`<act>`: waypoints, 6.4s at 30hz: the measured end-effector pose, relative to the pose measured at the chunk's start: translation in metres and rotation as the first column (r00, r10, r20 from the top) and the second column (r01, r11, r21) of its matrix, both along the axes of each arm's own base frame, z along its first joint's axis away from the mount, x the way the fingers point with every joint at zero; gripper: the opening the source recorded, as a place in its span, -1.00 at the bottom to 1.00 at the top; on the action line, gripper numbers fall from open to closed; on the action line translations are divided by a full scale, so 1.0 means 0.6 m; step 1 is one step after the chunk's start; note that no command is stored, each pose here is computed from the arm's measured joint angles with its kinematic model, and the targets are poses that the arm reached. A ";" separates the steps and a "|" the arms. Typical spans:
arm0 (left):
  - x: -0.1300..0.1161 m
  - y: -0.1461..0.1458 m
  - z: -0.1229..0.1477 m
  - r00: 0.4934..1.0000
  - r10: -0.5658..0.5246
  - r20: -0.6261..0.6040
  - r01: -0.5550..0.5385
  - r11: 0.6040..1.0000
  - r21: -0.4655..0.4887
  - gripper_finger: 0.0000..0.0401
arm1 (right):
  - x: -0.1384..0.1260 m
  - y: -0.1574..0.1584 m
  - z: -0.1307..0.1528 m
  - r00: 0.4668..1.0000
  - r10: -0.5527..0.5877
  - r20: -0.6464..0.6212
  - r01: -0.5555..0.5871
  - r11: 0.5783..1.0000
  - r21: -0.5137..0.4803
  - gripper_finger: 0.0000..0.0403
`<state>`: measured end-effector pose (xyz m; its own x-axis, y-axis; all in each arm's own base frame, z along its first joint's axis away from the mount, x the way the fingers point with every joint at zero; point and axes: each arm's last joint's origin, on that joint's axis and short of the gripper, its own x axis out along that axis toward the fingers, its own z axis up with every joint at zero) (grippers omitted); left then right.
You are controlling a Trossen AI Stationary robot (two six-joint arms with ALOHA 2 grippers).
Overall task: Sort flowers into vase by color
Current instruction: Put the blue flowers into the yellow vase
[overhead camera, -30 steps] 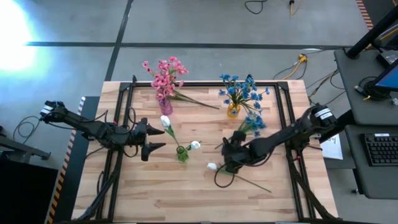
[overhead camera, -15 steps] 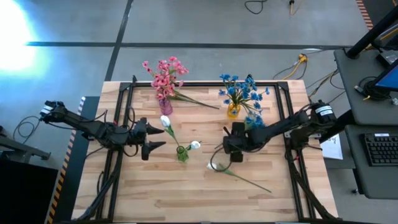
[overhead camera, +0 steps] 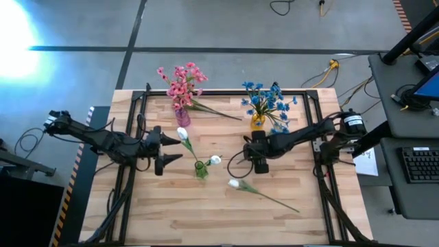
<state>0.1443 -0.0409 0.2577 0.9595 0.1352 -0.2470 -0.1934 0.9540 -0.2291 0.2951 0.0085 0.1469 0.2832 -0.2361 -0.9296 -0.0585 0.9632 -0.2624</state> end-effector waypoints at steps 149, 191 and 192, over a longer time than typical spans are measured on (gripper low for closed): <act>0.013 -0.001 -0.037 0.979 0.120 -0.164 -0.111 0.992 0.064 0.33 | -0.006 0.116 0.004 0.739 -0.672 0.051 0.650 0.730 0.209 -0.95; 0.013 0.000 -0.038 0.978 0.119 -0.172 -0.108 0.992 0.072 0.33 | -0.167 0.097 0.009 0.307 -0.818 -0.487 0.881 0.438 -0.181 -0.95; 0.013 0.000 -0.038 0.978 0.119 -0.172 -0.108 0.991 0.072 0.33 | -0.171 0.096 0.005 0.308 -0.817 -0.488 0.877 0.442 -0.187 -0.95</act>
